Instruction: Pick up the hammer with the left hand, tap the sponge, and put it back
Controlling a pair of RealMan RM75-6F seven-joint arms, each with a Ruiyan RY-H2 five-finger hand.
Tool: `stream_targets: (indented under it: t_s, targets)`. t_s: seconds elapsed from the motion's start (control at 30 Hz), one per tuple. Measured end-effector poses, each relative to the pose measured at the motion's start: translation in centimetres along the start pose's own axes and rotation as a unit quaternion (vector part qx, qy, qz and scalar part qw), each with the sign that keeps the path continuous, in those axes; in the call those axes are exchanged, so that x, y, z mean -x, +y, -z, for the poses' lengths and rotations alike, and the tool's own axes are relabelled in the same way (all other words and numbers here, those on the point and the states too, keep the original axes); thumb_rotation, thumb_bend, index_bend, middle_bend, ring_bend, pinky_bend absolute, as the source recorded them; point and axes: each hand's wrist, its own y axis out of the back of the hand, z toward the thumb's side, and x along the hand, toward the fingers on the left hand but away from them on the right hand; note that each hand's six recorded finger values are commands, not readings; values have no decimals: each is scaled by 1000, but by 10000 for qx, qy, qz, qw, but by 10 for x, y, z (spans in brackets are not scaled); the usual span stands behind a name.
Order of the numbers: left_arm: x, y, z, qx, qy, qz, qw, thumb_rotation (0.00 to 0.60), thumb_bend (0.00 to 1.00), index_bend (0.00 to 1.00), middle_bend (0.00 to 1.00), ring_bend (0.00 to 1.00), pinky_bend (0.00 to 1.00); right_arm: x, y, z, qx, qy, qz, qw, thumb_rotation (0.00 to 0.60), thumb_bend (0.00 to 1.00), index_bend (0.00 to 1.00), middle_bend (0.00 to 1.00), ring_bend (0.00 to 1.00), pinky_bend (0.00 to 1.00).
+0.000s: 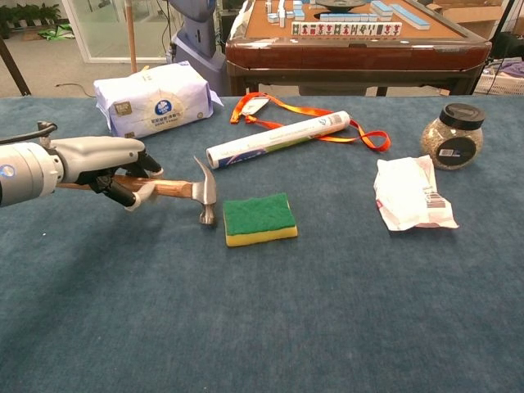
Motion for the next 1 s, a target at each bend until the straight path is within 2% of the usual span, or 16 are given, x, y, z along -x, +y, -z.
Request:
stream_targets:
  t_s: [0.37, 0.53, 0.67, 0.77, 0.9, 1.0]
  targets:
    - [1, 17, -5, 407, -589, -580, 9958, 600, 591, 713, 779, 612, 177, -1, 2, -2, -24, -17, 16, 10000, 600, 225, 212, 304, 261, 352]
    - [4, 27, -8, 562, -888, -948, 9899, 600, 591, 718, 792, 625, 190, -1, 2, -3, -30, -18, 7, 10000, 600, 226, 212, 304, 261, 352]
    - [6, 33, -10, 525, -1153, -1287, 9836, 600, 591, 726, 796, 637, 241, -1, 1, -5, -32, -9, -9, 10000, 600, 226, 211, 308, 261, 352]
    - [8, 34, -10, 385, -1336, -1507, 9788, 600, 590, 730, 798, 652, 346, -1, 1, -5, -40, -7, -22, 10000, 600, 225, 212, 314, 261, 352]
    - [10, 31, -10, 206, -1546, -1654, 9738, 600, 589, 730, 801, 671, 665, -2, 1, -6, -44, -9, -33, 10000, 600, 225, 211, 315, 261, 352]
    - [12, 29, -11, 90, -1675, -1709, 9709, 600, 589, 733, 806, 682, 780, -3, 1, -7, -40, 0, -35, 10000, 600, 225, 212, 315, 262, 352]
